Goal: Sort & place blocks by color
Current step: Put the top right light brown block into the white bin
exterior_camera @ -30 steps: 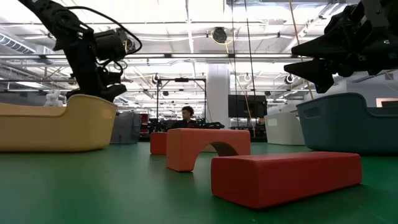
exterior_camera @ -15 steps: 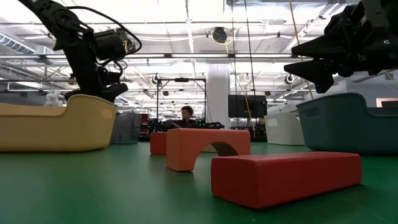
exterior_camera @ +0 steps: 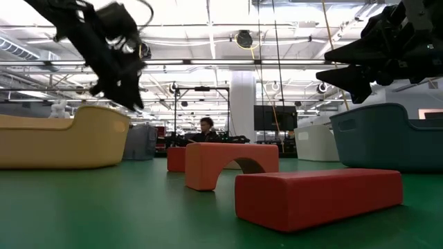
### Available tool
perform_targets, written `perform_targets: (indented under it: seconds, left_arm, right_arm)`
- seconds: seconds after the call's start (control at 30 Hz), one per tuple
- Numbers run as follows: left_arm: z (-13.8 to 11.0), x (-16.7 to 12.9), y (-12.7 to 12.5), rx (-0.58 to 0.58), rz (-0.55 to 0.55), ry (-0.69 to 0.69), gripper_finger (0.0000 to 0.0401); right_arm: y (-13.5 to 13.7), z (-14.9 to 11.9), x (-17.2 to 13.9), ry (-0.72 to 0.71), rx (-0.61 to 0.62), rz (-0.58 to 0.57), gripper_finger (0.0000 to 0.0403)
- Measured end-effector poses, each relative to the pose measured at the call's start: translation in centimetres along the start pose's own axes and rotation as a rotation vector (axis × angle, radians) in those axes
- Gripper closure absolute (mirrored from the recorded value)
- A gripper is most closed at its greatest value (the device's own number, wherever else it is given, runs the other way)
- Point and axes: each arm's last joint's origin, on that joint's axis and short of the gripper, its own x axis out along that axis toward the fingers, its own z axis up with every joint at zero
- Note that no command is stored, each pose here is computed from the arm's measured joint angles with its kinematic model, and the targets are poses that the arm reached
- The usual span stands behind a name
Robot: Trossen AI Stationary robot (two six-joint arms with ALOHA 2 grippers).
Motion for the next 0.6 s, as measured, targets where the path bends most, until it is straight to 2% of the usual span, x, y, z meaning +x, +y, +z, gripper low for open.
perform_targets:
  seconds: [0.37,0.47,0.6]
  left_arm:
    - [0.3,-4.0,-5.5,0.195,-0.424,-0.231,0.0228]
    - [0.1,-4.8,-6.9,0.208,-0.512,-0.276,0.0228]
    - [-0.2,-5.7,-8.2,0.150,-0.584,-0.300,0.0228]
  right_arm:
    - [0.0,0.0,0.0,0.000,0.000,0.000,0.0174]
    - [0.0,0.0,0.0,0.000,0.000,0.000,0.0174]
    - [0.0,0.0,0.0,0.000,0.000,0.000,0.0174]
